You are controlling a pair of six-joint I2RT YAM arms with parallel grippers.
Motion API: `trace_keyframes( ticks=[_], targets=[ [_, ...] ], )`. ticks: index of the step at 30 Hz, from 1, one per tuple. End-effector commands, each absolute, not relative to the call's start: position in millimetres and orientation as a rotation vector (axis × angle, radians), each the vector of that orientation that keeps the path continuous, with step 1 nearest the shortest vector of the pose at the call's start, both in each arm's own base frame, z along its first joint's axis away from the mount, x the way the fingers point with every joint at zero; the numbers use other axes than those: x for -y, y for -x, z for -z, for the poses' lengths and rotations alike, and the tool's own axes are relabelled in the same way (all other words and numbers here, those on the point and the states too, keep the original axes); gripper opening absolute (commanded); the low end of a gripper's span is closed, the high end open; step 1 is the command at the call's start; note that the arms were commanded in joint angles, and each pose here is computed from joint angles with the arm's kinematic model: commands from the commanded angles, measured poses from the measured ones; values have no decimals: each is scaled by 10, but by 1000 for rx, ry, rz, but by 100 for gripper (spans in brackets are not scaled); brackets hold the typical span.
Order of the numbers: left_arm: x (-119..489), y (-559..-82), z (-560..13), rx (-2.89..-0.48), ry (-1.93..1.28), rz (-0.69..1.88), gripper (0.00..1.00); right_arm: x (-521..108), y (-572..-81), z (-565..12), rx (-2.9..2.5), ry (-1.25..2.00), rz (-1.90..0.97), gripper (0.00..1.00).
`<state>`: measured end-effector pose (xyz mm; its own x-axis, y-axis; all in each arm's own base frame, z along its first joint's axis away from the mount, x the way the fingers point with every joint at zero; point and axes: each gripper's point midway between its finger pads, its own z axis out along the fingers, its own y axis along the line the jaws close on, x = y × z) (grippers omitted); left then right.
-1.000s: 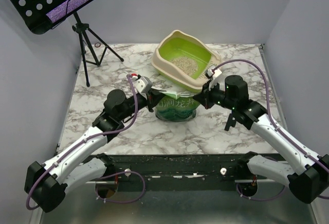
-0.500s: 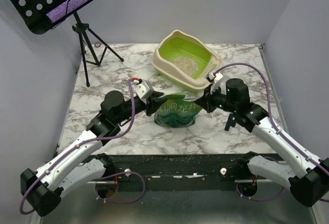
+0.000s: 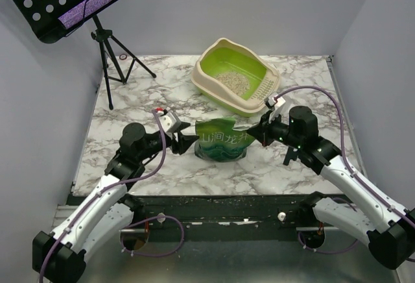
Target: Fill the litter box with clean litter
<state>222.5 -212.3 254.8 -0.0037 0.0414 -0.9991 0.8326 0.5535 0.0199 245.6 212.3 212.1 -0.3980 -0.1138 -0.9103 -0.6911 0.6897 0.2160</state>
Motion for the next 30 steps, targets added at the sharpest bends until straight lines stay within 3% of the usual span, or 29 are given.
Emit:
trace_keyframes(
  ticks=[1, 11, 22, 30],
  targets=[
    [2290, -2175, -2566, -1363, -828, 932, 64, -2172, -2401, -2241, -1838, 629, -784, 0],
    [2431, -2255, -2845, -1272, -833, 1109, 65, -2207, -2345, -2223, -1826, 636, -826, 0],
    [2594, -2234, -2690, -1269, -832, 1323, 65, -2163, -2356, -2249, -1817, 615, -802, 0],
    [2586, -2241, -2590, -1281, -826, 1310, 50, -2175, -2378, -2254, -1820, 615, -802, 0]
  ],
)
